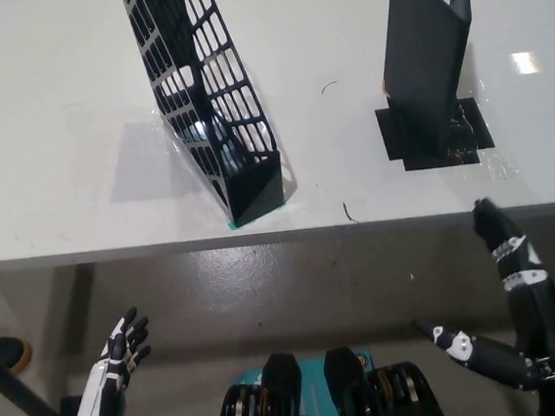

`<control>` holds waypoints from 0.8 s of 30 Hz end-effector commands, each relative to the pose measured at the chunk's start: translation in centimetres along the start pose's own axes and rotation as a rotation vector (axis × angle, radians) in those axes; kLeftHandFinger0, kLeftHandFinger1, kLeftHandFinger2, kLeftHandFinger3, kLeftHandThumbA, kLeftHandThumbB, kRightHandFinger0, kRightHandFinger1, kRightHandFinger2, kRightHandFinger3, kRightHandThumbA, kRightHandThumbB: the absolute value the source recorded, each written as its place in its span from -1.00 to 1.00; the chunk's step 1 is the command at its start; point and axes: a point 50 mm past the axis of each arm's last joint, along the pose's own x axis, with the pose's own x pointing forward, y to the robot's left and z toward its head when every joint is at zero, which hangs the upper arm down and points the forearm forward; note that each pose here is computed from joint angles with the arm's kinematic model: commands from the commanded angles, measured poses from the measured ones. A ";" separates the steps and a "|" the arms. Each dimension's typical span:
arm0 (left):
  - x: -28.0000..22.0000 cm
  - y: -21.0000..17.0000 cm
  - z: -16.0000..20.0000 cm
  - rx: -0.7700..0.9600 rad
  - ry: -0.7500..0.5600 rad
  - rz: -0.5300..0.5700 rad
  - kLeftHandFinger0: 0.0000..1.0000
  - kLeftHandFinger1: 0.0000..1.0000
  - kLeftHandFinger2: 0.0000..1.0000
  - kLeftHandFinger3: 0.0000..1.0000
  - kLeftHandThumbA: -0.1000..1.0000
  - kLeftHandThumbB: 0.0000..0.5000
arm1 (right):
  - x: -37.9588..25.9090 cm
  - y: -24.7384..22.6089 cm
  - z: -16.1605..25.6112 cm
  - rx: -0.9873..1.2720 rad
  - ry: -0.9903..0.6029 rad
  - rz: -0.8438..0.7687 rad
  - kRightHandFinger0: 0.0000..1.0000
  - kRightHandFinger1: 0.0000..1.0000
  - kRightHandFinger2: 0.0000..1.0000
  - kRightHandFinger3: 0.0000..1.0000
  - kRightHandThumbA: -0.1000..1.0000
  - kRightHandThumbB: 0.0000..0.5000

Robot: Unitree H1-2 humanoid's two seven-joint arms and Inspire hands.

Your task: A notebook is kept standing on the table on the right hand side and a black shelf is kept on the left hand side and the robot uses its right hand to grab the notebook and places it in the shelf

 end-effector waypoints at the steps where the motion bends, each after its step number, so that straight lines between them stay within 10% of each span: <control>1: 0.2 0.5 0.6 0.013 -0.065 -0.006 1.00 1.00 1.00 1.00 1.00 -0.62 | 2.3 -0.6 2.8 -0.036 -0.171 -0.042 1.00 1.00 1.00 1.00 1.00 0.45; 24: -0.9 0.3 -0.1 0.005 -0.043 -0.005 1.00 1.00 1.00 1.00 1.00 -0.74 | 14.7 -5.0 -1.2 -0.060 -0.086 -0.237 1.00 1.00 1.00 1.00 1.00 0.79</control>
